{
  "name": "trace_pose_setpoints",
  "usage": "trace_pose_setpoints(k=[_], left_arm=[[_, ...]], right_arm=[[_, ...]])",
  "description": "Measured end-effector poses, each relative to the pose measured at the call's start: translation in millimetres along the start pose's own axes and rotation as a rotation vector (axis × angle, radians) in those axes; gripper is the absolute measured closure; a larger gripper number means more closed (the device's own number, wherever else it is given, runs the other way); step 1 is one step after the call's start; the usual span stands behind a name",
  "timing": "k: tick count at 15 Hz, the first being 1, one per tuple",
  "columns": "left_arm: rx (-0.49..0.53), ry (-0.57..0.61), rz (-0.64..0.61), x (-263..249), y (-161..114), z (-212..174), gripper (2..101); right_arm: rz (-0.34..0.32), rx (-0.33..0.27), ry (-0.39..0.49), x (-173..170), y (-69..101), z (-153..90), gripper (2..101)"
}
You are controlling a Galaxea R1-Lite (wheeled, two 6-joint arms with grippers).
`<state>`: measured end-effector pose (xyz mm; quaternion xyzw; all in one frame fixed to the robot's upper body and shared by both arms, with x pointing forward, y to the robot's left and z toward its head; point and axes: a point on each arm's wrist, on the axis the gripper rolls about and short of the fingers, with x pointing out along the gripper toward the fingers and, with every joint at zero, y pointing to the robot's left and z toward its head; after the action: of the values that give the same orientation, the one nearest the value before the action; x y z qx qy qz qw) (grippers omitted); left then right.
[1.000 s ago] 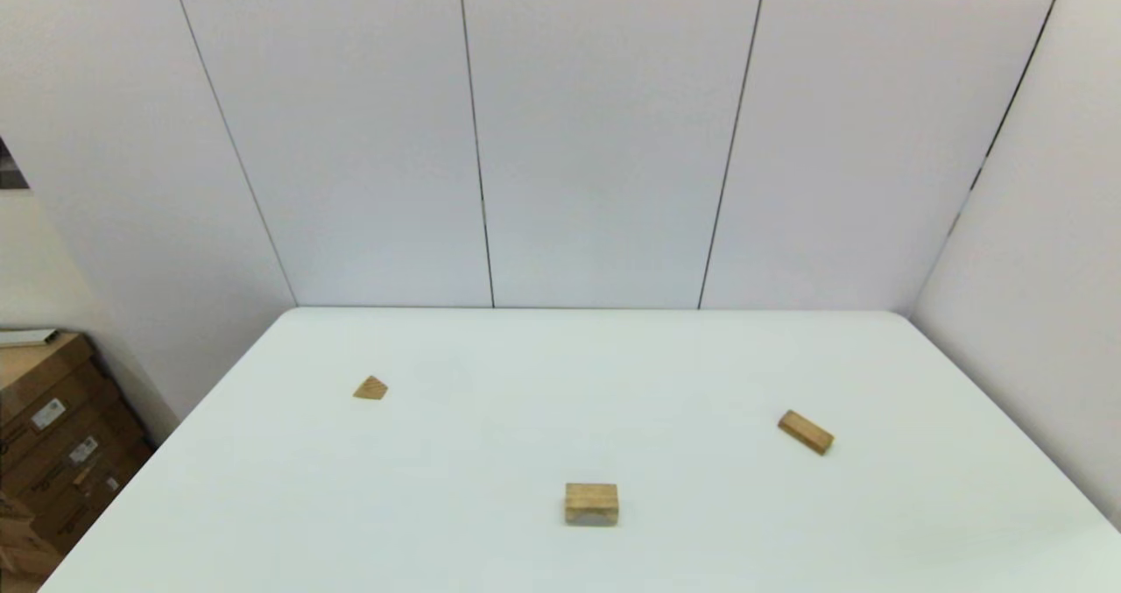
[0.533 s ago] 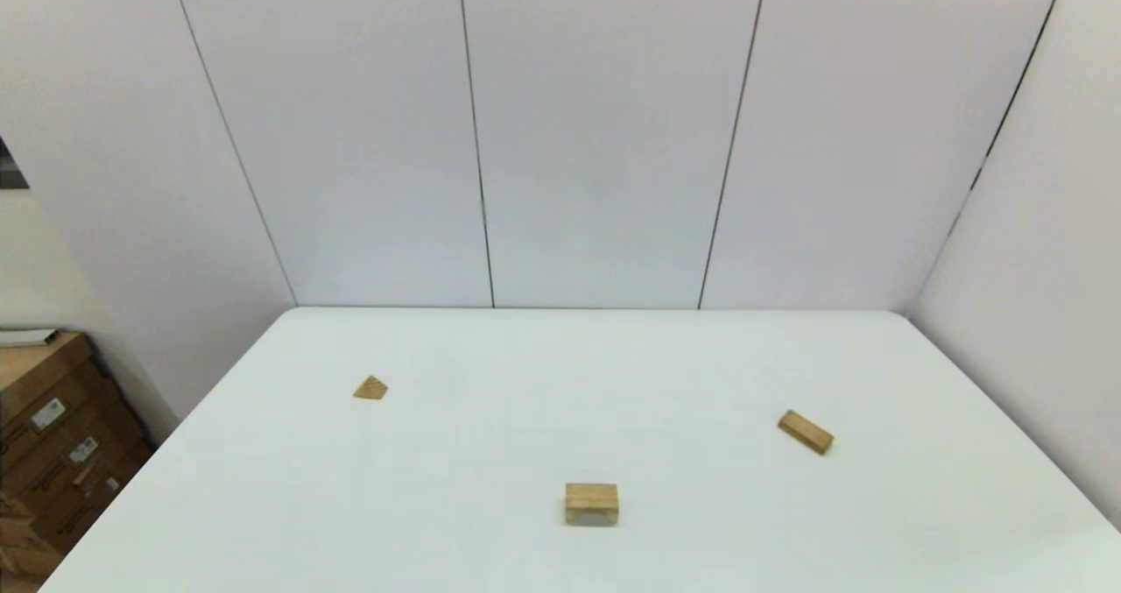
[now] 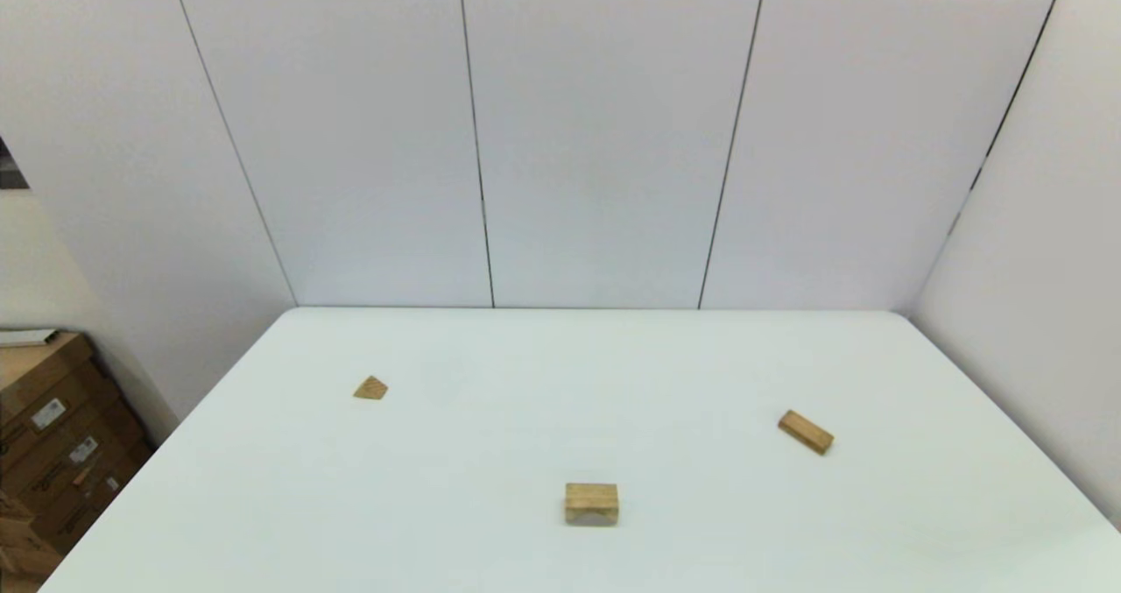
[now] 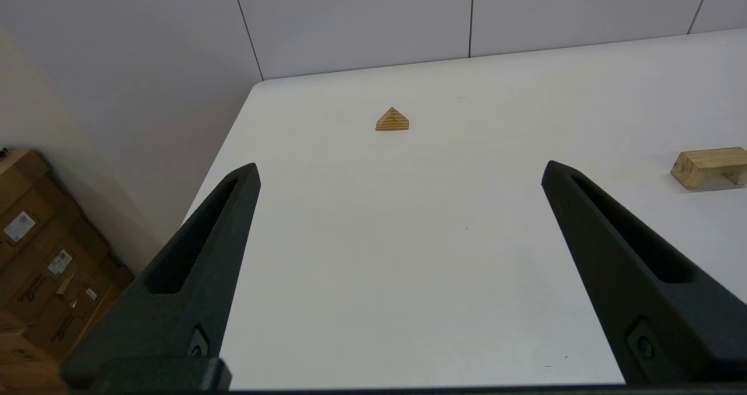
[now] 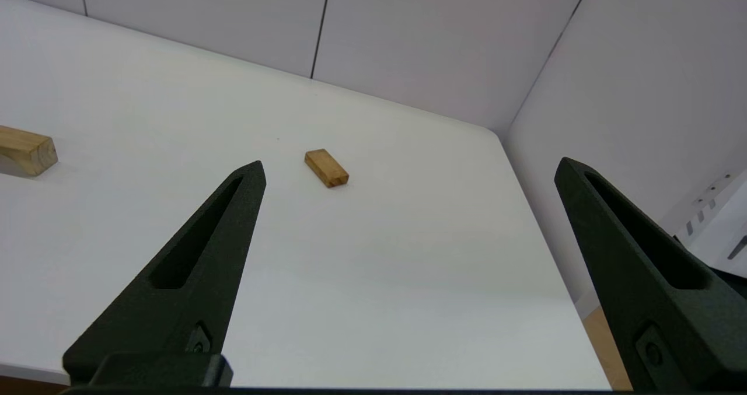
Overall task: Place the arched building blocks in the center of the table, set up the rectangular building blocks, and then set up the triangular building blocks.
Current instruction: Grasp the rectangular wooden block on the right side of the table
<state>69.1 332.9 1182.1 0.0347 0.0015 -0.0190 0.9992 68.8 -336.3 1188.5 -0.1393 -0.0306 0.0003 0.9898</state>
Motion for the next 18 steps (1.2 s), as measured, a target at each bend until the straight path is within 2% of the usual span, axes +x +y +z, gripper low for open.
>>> trace_pose_setpoints(k=[8,13,18], left_arm=[[0.0,0.0,0.0,0.0,0.0,0.0,5.4],[0.0,0.0,-0.001,0.0,0.0,0.0,5.4],[0.0,0.0,0.0,0.0,0.0,0.0,5.4]], right_arm=[[0.0,0.0,0.0,0.0,0.0,0.0,4.3],[0.01,-0.034,0.003,0.0,0.4,-0.5,4.3],[0.008,-0.023,0.004,0.0,0.3,-0.5,4.3]])
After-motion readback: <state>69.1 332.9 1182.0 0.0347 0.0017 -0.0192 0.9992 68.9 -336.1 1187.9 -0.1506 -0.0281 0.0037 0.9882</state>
